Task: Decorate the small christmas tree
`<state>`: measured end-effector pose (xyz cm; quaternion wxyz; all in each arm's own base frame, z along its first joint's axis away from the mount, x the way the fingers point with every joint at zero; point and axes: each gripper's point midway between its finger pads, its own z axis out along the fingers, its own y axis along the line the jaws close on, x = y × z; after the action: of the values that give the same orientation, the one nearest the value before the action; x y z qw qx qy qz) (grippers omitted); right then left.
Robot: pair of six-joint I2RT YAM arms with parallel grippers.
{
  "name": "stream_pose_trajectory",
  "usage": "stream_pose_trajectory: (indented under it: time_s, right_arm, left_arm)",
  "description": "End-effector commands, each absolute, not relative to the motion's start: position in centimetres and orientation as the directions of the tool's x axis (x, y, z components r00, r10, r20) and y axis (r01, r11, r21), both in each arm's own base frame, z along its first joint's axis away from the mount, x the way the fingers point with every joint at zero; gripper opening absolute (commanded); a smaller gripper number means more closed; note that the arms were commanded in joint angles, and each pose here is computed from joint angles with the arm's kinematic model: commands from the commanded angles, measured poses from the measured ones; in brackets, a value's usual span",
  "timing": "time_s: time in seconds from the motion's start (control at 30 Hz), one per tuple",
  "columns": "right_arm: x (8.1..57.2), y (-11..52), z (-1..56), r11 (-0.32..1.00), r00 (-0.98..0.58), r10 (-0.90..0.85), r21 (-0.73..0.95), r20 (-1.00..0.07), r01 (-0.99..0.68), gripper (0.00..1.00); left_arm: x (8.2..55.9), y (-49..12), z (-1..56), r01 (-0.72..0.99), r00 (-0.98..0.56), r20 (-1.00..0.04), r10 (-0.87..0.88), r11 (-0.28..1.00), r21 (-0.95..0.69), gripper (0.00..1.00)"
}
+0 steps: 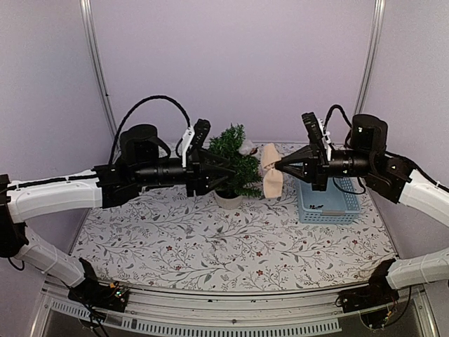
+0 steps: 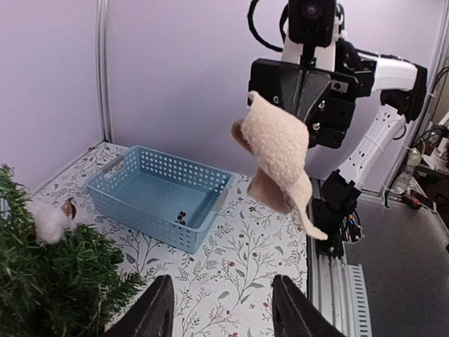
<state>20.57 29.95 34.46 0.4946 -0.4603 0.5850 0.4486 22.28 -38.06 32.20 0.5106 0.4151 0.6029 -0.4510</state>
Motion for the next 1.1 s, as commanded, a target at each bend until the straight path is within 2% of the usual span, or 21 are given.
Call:
stream_pose_trajectory:
  time_s: [0.0,0.13,0.33,0.6,0.73,0.87,1.07]
  right_arm:
    - [20.0,32.2,32.4,0.159,-0.033,-0.238,-0.005,-0.971,-0.987,0.0]
    - [18.9,34.3,30.1,0.121,-0.004,-0.346,-0.04,-0.938,-0.992,0.0]
    - [18.3,36.0,28.4,0.096,0.035,-0.431,-0.085,-0.902,-0.992,0.0]
    - [18.6,36.7,27.2,0.108,0.065,-0.5,-0.136,-0.863,-0.985,0.0]
    - [19.9,35.9,25.9,0.165,0.045,-0.575,-0.17,-0.817,-0.972,0.0]
    - [20.3,36.0,24.7,0.172,0.045,-0.633,-0.198,-0.772,-0.965,0.0]
    - [18.9,37.4,24.4,0.113,0.093,-0.659,-0.22,-0.746,-0.969,0.0]
  left_arm:
    - [20.5,-40.3,29.9,0.977,-0.149,-0.976,0.157,0.173,-0.122,0.5]
    - [20.0,-41.3,29.6,0.983,-0.151,-0.968,0.199,0.136,-0.126,0.54]
    - [18.9,-41.7,28.8,0.989,-0.14,-0.96,0.243,0.088,-0.122,0.54]
    - [20.2,-40.3,28.9,0.978,-0.155,-0.959,0.239,0.178,-0.113,0.51]
    - [18.9,-38.2,28.5,0.981,-0.174,-0.948,0.266,0.125,-0.146,0.59]
    - [19.3,-36.9,28.1,0.98,-0.163,-0.94,0.298,0.161,-0.119,0.64]
    - [20.3,-37.7,28.2,0.979,-0.168,-0.94,0.296,0.163,-0.124,0.62]
